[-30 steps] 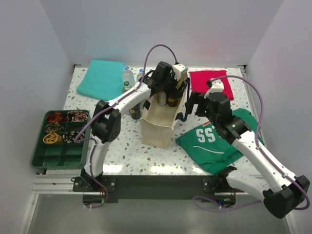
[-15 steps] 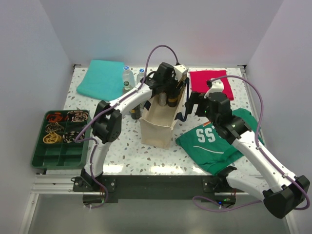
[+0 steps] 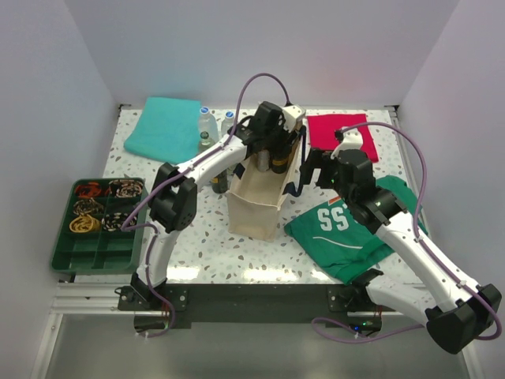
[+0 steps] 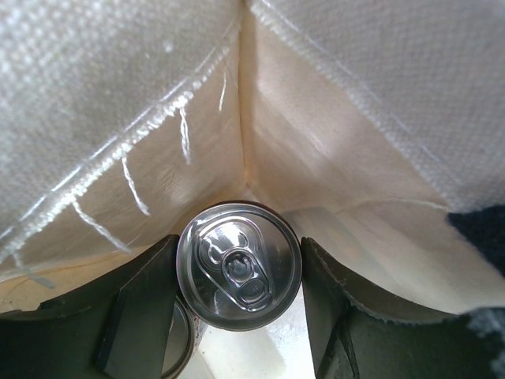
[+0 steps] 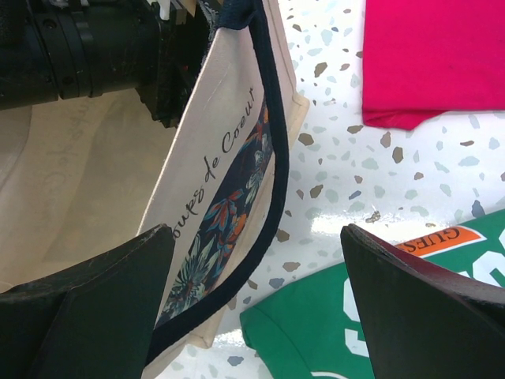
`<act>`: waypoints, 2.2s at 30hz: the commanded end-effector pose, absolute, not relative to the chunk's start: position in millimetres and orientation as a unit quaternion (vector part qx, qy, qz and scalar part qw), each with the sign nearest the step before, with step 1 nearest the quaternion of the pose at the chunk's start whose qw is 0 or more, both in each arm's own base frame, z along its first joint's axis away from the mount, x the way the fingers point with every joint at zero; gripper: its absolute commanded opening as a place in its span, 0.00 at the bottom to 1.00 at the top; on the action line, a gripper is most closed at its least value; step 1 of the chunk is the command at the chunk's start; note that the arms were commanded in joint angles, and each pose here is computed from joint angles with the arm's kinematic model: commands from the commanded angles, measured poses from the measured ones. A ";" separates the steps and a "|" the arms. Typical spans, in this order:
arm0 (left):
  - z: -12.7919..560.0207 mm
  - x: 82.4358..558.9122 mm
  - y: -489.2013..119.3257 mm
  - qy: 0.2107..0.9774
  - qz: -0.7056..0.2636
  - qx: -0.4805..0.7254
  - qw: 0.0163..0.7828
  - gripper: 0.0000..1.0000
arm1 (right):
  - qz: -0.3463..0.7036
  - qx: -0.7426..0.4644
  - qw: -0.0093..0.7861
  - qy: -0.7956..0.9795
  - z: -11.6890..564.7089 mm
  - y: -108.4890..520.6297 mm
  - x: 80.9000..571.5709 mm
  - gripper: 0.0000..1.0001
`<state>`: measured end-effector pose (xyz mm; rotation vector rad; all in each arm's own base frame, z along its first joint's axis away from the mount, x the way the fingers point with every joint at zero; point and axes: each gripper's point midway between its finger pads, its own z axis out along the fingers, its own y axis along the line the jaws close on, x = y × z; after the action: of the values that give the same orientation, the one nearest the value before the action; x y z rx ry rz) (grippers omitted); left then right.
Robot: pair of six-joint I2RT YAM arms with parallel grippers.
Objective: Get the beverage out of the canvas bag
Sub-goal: Take out the drink from the canvas bag.
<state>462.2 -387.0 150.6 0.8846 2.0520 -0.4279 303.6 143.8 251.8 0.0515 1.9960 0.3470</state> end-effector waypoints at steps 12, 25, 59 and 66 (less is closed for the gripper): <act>209.6 453.0 -387.8 0.792 -0.169 0.354 0.468 0.00 | 0.143 0.052 0.554 0.818 263.5 135.2 305.4 0.91; 239.4 442.2 -386.6 0.774 -0.180 0.349 0.496 0.00 | 0.141 0.054 0.553 0.819 261.4 133.7 304.8 0.91; 317.4 419.1 -365.4 0.748 -0.188 0.329 0.546 0.00 | 0.145 0.058 0.551 0.820 260.2 136.0 306.7 0.92; 326.5 406.3 -371.1 0.752 -0.217 0.339 0.523 0.00 | 0.146 0.057 0.551 0.820 260.3 136.5 306.1 0.91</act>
<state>416.9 -364.3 243.1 0.8599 1.9640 -0.4182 302.3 137.3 248.1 0.0994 1.9916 0.3303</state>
